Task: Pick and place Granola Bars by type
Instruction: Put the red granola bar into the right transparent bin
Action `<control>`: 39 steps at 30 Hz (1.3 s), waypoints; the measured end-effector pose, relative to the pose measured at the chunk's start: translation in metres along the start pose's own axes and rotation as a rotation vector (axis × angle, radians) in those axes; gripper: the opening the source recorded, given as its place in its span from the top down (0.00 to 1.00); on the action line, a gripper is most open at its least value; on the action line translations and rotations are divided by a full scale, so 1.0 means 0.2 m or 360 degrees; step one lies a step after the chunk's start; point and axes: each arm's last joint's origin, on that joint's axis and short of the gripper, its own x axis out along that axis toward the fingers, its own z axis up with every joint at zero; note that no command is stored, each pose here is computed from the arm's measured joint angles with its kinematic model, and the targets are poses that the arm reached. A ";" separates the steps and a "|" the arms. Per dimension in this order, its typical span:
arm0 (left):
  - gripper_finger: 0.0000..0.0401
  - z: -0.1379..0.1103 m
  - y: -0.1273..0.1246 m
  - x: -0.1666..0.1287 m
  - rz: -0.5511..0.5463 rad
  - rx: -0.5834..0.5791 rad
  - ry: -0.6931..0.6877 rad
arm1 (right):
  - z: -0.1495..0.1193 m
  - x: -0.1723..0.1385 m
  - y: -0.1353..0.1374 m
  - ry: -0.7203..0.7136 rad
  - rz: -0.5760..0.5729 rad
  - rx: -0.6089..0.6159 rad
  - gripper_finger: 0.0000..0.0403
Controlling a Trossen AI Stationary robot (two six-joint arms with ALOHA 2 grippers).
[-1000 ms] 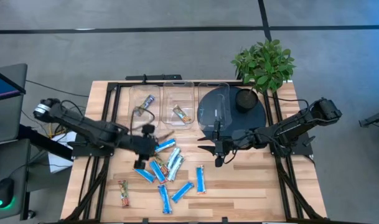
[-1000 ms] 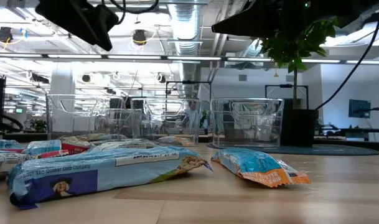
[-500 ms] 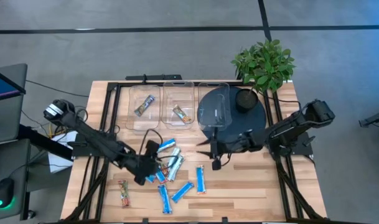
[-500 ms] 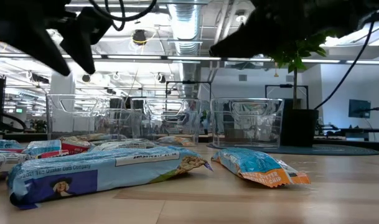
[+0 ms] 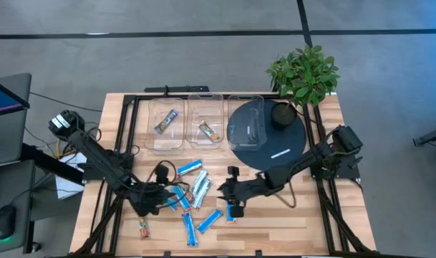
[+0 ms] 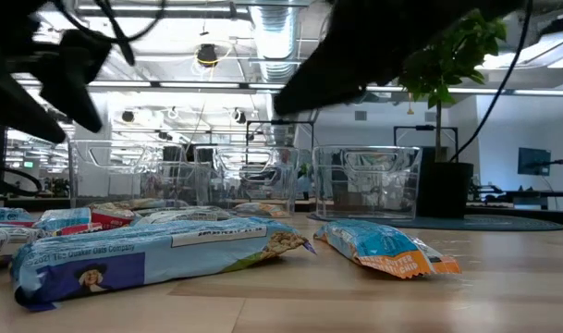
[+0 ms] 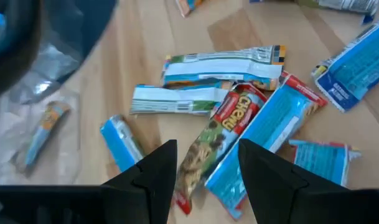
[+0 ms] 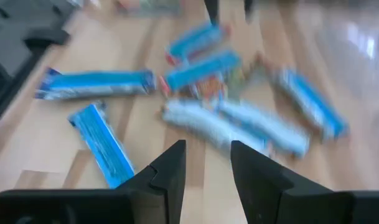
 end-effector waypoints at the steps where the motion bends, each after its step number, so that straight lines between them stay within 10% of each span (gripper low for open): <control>1: 0.58 -0.02 -0.01 -0.01 0.0023 0.0006 -0.0037 | 0.01 0.01 0.01 0.0066 -0.0012 0.0070 0.71; 8: 0.58 -0.06 -0.02 -0.19 -0.0072 -0.0074 -0.0284 | 0.13 0.06 0.13 0.0249 -0.0179 0.0356 0.71; 17: 0.58 -0.15 -0.09 -0.32 -0.0103 -0.0067 -0.0472 | 0.20 0.12 0.22 0.0067 -0.0240 0.0036 0.71; 22: 0.58 -0.19 -0.14 -0.38 -0.0135 -0.0108 -0.0550 | 0.20 0.14 0.16 0.0116 -0.0216 0.0603 0.71; 36: 0.58 -0.23 -0.19 -0.47 -0.0193 -0.0202 -0.0683 | 0.05 0.04 0.31 0.0258 -0.0509 0.1076 0.71; 39: 0.58 -0.23 -0.19 -0.47 -0.0192 -0.0203 -0.0686 | 0.06 0.04 0.33 0.0198 -0.0509 0.0934 0.71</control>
